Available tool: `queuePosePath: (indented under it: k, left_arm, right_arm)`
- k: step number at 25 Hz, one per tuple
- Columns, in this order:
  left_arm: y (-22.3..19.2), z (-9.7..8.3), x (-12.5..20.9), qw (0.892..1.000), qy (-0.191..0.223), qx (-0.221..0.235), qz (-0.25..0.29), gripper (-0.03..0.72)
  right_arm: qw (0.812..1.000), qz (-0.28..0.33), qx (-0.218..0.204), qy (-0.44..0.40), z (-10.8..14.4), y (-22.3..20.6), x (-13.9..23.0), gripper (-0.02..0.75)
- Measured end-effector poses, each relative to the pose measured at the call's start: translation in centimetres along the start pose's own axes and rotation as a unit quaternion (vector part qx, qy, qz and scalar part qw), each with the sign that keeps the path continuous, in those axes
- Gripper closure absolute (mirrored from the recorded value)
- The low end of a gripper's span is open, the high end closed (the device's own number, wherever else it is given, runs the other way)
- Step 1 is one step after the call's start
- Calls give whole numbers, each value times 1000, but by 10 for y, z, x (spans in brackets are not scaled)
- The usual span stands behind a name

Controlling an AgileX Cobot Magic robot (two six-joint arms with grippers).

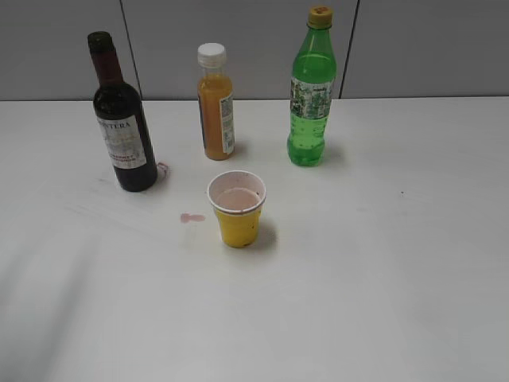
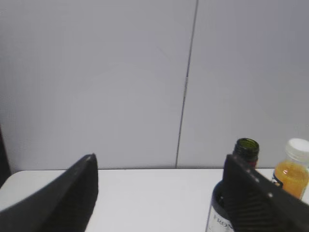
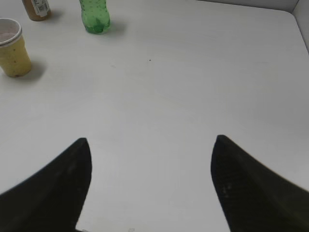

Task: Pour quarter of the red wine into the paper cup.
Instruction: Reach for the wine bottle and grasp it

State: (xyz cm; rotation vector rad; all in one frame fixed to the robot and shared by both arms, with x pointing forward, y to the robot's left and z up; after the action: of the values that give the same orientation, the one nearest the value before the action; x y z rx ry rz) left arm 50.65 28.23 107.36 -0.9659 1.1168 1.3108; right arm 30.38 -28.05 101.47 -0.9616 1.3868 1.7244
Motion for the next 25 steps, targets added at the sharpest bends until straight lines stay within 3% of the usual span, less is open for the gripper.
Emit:
queuePosePath:
  k: [8,18,25]
  left_arm:
    - [-47,-51,37,997,-26,62,28,97]
    - [-65,-84,101,992,-35,104,62,97]
    - [-80,-107,129,987,-61,140,44,89]
  right_arm:
    - [1000,0,0,0,0,0,0,153]
    - [1000,0,0,0,0,0,0,153]
    - [1000,0,0,0,0,0,0,153]
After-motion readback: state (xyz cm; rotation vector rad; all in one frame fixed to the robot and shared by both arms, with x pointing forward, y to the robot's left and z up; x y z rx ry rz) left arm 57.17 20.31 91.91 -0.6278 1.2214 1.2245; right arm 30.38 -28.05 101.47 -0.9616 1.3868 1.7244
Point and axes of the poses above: a point on each arm's last joint axis where the gripper is mounted, y pointing back along that axis away from the gripper, z along the wrist's bending axis when the last joint is at zero, x = y × z, the point moved 8 cm from there along -y, pointing out along that axis toward the gripper, and after that the axes turned 12 degrees about -y, right-handed, at the moved point
